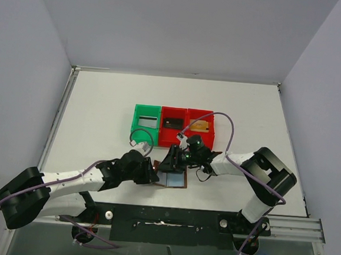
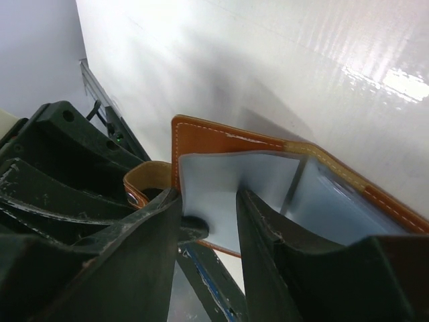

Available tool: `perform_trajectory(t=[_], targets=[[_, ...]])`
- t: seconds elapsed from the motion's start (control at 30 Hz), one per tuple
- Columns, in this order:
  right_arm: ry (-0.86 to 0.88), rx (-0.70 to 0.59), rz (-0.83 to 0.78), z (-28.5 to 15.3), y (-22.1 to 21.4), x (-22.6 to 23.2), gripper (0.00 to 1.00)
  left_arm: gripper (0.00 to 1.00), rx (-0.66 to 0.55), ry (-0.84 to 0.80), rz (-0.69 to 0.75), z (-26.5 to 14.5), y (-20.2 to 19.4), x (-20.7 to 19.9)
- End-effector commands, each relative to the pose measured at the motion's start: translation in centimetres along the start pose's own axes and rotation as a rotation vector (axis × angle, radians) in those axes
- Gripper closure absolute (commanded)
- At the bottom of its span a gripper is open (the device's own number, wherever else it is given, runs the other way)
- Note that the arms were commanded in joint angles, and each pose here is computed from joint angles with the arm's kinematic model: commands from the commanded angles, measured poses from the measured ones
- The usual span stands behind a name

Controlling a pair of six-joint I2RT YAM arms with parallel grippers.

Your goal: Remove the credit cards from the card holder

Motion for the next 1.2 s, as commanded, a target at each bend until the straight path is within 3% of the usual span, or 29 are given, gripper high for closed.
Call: perform_trajectory(t=[0.0, 0.1, 0.23, 0.5, 0.63, 0.73, 0.9, 1.17], targets=[[-0.012, -0.073, -0.073, -1.3, 1.1, 2.0, 0.57, 0.77, -0.067, -0.041, 0.006, -0.5, 1.3, -1.4], [-0.138, -0.115, -0.071, -2.7, 1.0, 1.6, 0.49, 0.84, -0.073, -0.05, -0.009, -0.6, 1.1, -1.1], [-0.306, -0.178, -0.064, -4.7, 0.5, 0.6, 0.45, 0.85, -0.084, -0.063, -0.014, -0.7, 1.1, -1.1], [-0.363, -0.179, -0.04, -5.7, -0.6, -0.4, 0.45, 0.66, -0.095, -0.078, -0.015, -0.7, 1.5, -1.7], [-0.364, -0.171, -0.025, -5.3, -0.6, -0.7, 0.48, 0.65, -0.108, -0.065, -0.014, -0.9, 1.8, -1.8], [-0.361, -0.16, -0.022, -4.9, -0.5, -0.9, 0.52, 0.72, -0.128, -0.055, -0.015, -1.0, 2.2, -2.0], [-0.377, -0.141, -0.004, -4.4, -0.6, -1.4, 0.55, 0.99, -0.116, -0.031, -0.022, -0.8, 1.9, -1.5], [-0.393, -0.125, 0.02, -4.0, -0.8, -1.9, 0.53, 1.0, -0.069, 0.009, -0.102, 0.1, -0.3, 0.8]])
Point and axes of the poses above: each gripper's point midway between its finger pads, its own z axis out along the fingers, its own x axis along the line the jaws close on, y = z × x, the point moved 9 cm from there along -z, back along the fingers, and after that the axes turned 3 degrees about z, right-handed, at the moved point
